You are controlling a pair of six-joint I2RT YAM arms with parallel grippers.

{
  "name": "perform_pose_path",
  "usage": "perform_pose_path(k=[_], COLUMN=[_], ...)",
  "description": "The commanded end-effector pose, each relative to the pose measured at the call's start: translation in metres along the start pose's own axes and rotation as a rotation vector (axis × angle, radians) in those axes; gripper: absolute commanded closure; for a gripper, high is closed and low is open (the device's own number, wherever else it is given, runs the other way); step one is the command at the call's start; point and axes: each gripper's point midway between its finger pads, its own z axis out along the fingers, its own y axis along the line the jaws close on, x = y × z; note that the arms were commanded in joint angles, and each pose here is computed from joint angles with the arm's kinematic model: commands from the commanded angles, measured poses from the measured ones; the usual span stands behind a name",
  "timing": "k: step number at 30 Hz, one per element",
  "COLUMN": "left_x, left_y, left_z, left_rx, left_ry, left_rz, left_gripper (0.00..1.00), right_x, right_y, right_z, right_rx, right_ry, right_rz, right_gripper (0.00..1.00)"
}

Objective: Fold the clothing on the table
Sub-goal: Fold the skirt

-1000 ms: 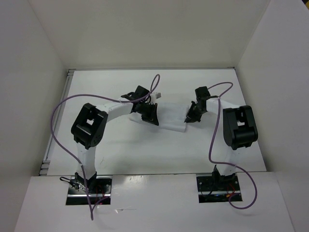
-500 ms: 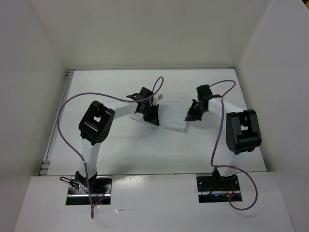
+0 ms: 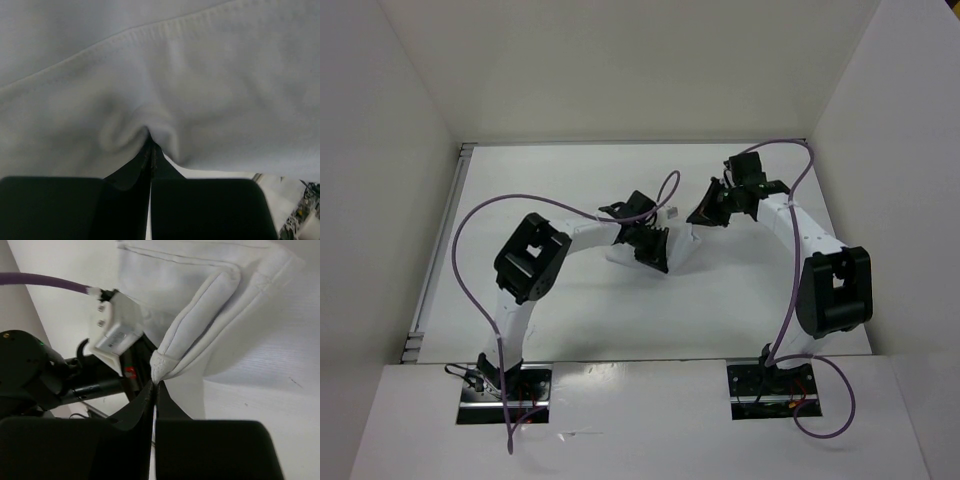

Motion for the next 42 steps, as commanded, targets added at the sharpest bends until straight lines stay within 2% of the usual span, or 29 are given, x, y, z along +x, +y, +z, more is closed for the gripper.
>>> perform_pose_path(k=[1, 3, 7, 10, 13, 14, 17, 23, 27, 31, 35, 40, 42], left_x=[0.017, 0.018, -0.01, -0.032, -0.058, -0.061, -0.066, -0.052, -0.041, -0.033, -0.026, -0.021, -0.021], left_y=[-0.026, -0.032, -0.027, -0.003, 0.049, 0.051, 0.092, 0.126, 0.133, 0.134, 0.117, 0.107, 0.107], left_z=[0.0, -0.01, -0.055, -0.095, -0.137, -0.138, -0.152, -0.127, -0.108, -0.094, -0.078, -0.075, -0.075], left_rx=[0.089, 0.088, 0.026, -0.061, -0.222, -0.237, -0.321, -0.35, -0.318, -0.295, -0.226, -0.192, -0.192], left_ry=[0.068, 0.071, -0.031, -0.121, -0.253, -0.267, -0.316, -0.275, -0.239, -0.221, -0.197, -0.196, -0.196], left_rz=[0.022, 0.012, 0.01, -0.023, -0.09, -0.087, -0.156, -0.213, -0.249, -0.267, -0.281, -0.299, -0.299], left_gripper=[1.0, 1.0, 0.98, 0.96, 0.96, 0.96, 1.0, 1.0, 1.0, 1.0, 1.0, 1.0, 1.0], right_x=[-0.015, -0.017, -0.013, -0.012, -0.008, -0.008, -0.006, -0.016, -0.019, -0.014, -0.002, 0.022, 0.018], right_y=[0.038, 0.041, 0.037, 0.035, 0.029, 0.029, 0.026, 0.034, 0.037, 0.052, 0.066, 0.087, 0.096], right_z=[-0.012, -0.014, -0.017, -0.02, -0.02, -0.02, -0.017, -0.014, -0.005, 0.007, 0.024, 0.05, 0.055], right_rx=[-0.109, -0.114, -0.094, -0.084, -0.061, -0.061, -0.05, -0.067, -0.087, -0.118, -0.142, -0.176, -0.192], right_ry=[-0.04, -0.046, -0.037, -0.04, -0.027, -0.027, -0.013, -0.018, 0.006, 0.033, 0.074, 0.146, 0.138], right_rz=[-0.034, -0.037, -0.037, -0.052, -0.052, -0.061, -0.053, -0.069, -0.076, -0.095, -0.119, -0.152, -0.167], right_gripper=[1.0, 1.0, 1.0, 1.0, 1.0, 1.0, 1.0, 1.0, 1.0, 1.0, 1.0, 1.0, 1.0])
